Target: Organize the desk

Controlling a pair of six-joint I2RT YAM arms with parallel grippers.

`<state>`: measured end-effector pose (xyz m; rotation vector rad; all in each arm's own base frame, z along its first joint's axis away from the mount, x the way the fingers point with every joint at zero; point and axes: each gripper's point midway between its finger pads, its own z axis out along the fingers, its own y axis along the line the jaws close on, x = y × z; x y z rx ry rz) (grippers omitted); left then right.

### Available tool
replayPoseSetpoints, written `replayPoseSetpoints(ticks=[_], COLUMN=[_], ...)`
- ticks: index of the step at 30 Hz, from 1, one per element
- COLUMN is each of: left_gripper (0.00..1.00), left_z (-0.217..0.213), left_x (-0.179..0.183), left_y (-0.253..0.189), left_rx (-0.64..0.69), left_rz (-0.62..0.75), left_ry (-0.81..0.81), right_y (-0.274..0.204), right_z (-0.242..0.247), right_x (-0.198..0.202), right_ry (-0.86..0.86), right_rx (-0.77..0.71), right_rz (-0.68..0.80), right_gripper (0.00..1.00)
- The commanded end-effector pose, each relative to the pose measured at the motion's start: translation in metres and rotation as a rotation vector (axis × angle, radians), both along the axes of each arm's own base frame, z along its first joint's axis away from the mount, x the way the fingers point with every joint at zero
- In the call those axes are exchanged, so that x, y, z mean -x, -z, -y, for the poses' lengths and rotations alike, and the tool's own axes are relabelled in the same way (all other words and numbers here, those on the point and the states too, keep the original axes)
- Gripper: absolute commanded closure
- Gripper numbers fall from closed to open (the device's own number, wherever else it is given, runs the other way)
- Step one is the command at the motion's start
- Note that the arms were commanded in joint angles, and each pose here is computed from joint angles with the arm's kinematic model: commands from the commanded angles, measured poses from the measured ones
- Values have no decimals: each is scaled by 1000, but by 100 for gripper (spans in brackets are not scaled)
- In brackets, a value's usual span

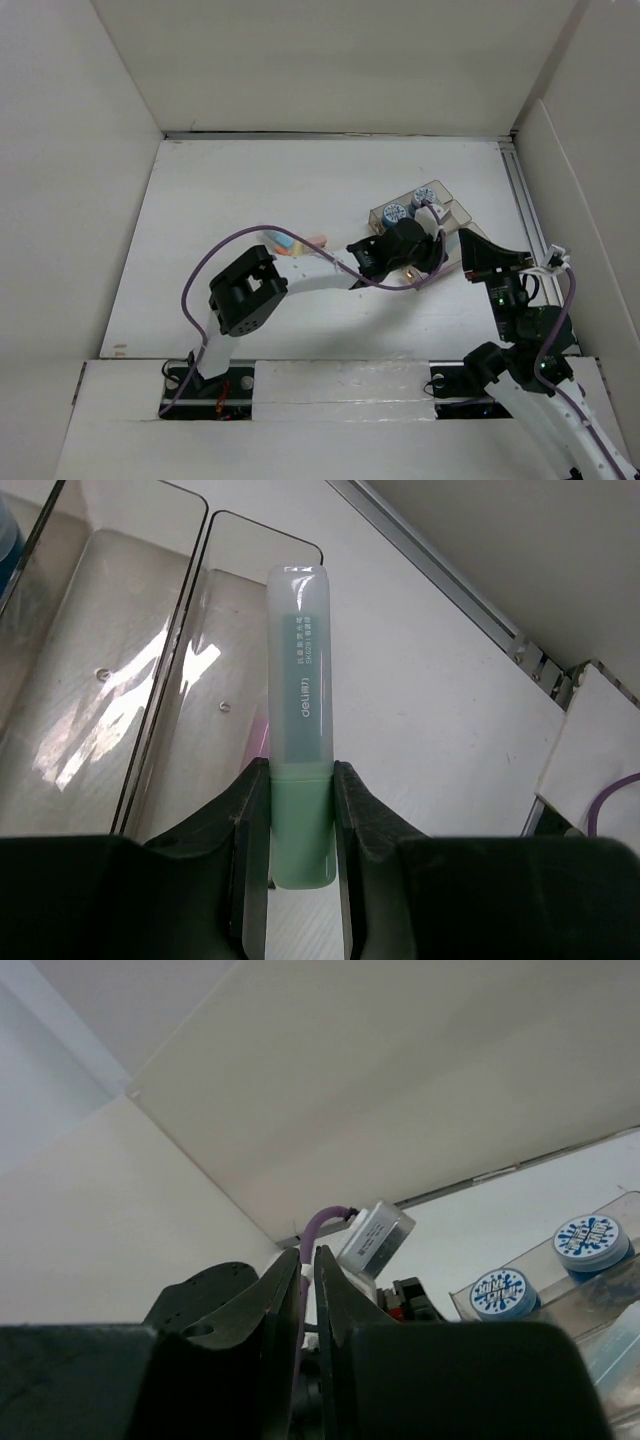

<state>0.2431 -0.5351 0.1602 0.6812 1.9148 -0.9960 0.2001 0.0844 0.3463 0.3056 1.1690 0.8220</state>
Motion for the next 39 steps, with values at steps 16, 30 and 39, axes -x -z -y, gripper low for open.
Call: replayPoseSetpoints(ticks=[16, 30, 39], left_gripper=[78, 59, 90], left_z=[28, -6, -164], left_x=[-29, -36, -62], left_y=[14, -20, -44], left_rx=[-31, 19, 112], left_rz=[2, 62, 38], left_ry=[18, -107, -559], right_y=[1, 1, 6], right_z=[6, 1, -11], right_x=[-2, -5, -14], right_ry=[31, 15, -17], right_rx=[-22, -4, 23], right_rz=[-8, -13, -36], right_gripper=[73, 71, 68])
